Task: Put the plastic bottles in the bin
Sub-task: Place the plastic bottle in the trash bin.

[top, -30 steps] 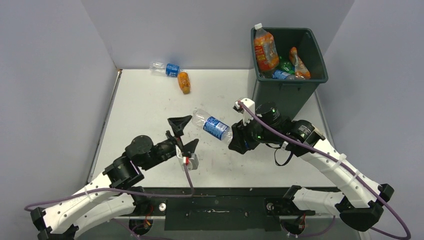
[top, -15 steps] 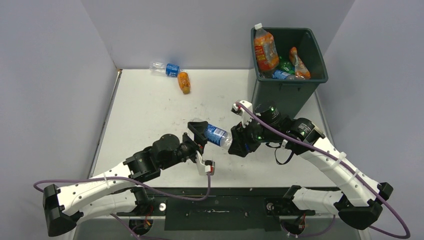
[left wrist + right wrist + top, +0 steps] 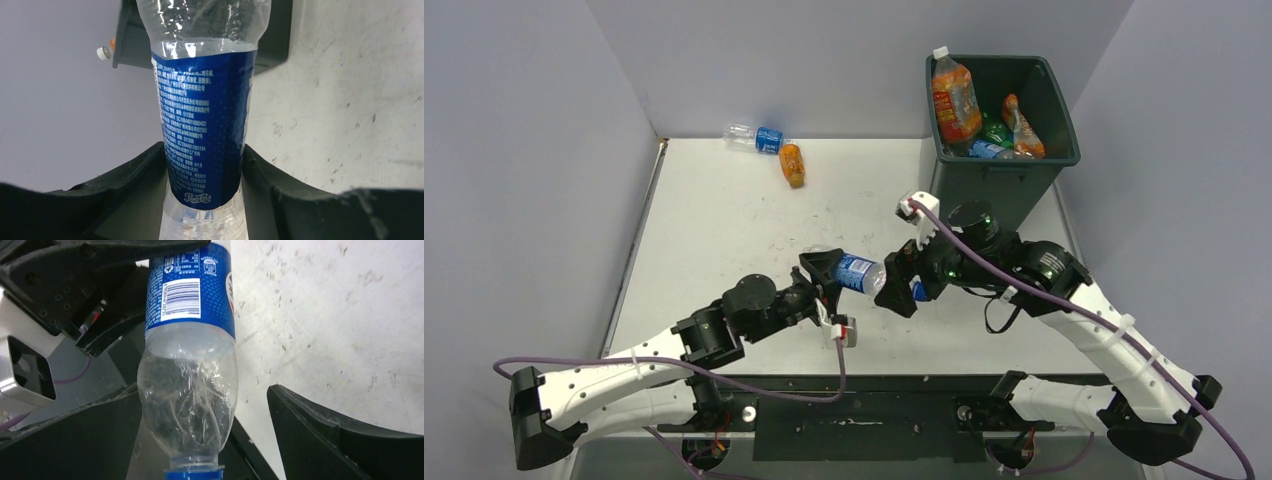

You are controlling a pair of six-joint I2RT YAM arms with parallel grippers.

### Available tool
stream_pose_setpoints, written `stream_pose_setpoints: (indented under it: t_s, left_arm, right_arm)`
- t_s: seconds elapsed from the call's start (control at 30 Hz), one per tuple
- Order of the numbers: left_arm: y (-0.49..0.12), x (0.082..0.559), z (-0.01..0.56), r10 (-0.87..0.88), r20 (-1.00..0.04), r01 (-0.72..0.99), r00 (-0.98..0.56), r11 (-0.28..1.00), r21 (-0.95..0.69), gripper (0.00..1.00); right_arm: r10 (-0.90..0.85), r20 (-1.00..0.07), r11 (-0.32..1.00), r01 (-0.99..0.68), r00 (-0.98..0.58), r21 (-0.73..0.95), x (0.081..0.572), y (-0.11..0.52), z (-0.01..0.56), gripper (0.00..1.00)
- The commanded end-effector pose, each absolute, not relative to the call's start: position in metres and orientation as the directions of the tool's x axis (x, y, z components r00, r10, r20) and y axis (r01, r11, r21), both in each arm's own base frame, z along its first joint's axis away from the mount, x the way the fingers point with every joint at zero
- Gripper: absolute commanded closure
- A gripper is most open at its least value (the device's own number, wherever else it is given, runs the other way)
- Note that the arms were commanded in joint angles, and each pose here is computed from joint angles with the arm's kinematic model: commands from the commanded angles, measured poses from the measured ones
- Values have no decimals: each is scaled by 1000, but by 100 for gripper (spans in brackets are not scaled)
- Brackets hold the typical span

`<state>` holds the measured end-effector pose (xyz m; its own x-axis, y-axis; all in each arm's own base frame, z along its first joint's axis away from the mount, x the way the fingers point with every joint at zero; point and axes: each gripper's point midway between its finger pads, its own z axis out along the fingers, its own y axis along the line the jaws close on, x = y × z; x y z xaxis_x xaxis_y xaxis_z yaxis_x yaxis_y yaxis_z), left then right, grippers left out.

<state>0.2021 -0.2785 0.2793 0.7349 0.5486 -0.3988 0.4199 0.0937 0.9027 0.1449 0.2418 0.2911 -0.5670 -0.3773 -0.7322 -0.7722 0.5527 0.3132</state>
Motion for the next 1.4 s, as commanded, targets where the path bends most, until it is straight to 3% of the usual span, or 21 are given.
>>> stream_pose_setpoints:
  t_s: [0.0,0.17,0.37,0.6,0.83,1.03,1.2,1.37]
  left_arm:
    - [-282,176,337,291,-677,578,676,361,732,67]
    - [-285,167,320,236,-797,706,556,373,602,74]
    - [-299,143,315,35,-919,855,392,355,379,77]
    - [-311,140,323,-94,-983,939,158,324,120,86]
    - [-312,145,322,-119,-986,941,117,330,72,91]
    - [-311,148,324,-130,-986,935,107,349,55,93]
    - [-309,149,325,-153,-981,932,120,357,59,93]
    - [-308,149,327,-170,-977,931,129,361,60,92]
  right_arm:
    - [-128,-923,548,-801,-363,240,157,237,380,10]
    - [131,-964,543,-797,-231,265,159,228,434,10]
    - [444,-896,592,-749,-7,299,164,189,476,10]
    - [417,-909,507,-826,-17,248,160,217,468,10]
    - [411,-910,521,-804,-58,287,176,229,453,10]
    - [379,-920,513,-805,-99,298,182,243,439,2]
    - [349,-928,517,-798,-133,309,187,250,428,19]
    - [318,-934,520,-793,-166,318,189,254,417,49]
